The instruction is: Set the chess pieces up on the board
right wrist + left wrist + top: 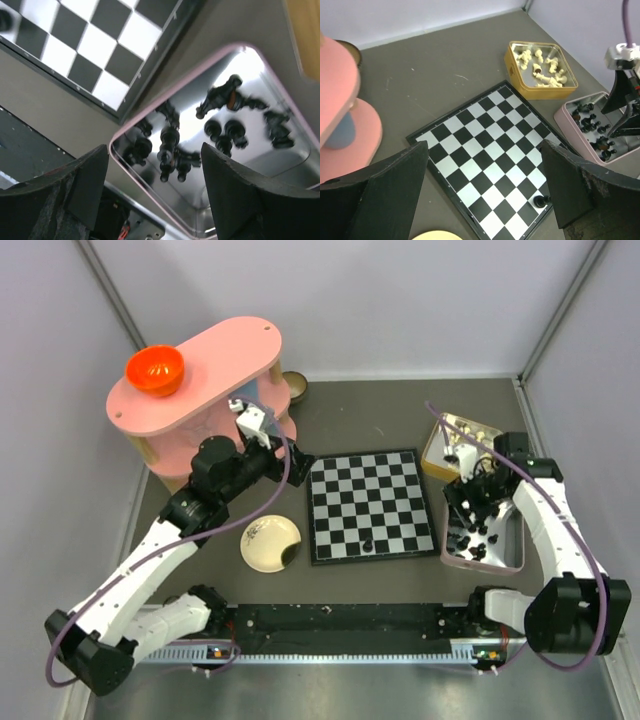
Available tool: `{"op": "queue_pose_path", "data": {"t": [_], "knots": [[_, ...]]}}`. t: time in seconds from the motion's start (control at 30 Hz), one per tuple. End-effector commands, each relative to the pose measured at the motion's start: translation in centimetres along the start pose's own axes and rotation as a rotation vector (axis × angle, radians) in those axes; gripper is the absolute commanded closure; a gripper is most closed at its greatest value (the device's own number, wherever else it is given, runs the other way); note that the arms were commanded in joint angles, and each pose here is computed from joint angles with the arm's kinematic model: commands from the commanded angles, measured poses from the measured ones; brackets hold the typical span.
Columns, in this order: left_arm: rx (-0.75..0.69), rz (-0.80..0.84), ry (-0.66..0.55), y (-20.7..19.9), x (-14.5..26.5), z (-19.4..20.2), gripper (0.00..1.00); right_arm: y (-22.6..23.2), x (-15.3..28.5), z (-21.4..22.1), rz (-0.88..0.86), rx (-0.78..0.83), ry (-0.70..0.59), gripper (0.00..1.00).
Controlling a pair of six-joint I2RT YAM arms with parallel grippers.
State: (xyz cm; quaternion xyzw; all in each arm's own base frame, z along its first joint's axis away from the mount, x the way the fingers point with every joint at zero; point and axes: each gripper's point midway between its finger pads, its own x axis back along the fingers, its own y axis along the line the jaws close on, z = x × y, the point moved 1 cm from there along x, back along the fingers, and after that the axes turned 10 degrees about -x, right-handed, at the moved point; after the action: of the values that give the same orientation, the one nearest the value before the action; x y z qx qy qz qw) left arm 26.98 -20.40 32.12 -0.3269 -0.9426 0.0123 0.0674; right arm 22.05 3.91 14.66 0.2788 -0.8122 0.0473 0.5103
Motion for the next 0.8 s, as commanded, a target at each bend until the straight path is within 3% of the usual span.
{"op": "queue_pose_path", "data": {"t": [0.0,0.77], "knots": [[-0.037,0.108,-0.066,-1.6,-1.4,-2.5,0.01,-2.0,0.2,2.4,0.157,-0.046,0.052,0.28],[0.028,0.105,-0.022,-1.7,-0.9,0.0,0.02,-2.8,-3.7,6.6,0.119,-0.027,0.193,0.57]]}}
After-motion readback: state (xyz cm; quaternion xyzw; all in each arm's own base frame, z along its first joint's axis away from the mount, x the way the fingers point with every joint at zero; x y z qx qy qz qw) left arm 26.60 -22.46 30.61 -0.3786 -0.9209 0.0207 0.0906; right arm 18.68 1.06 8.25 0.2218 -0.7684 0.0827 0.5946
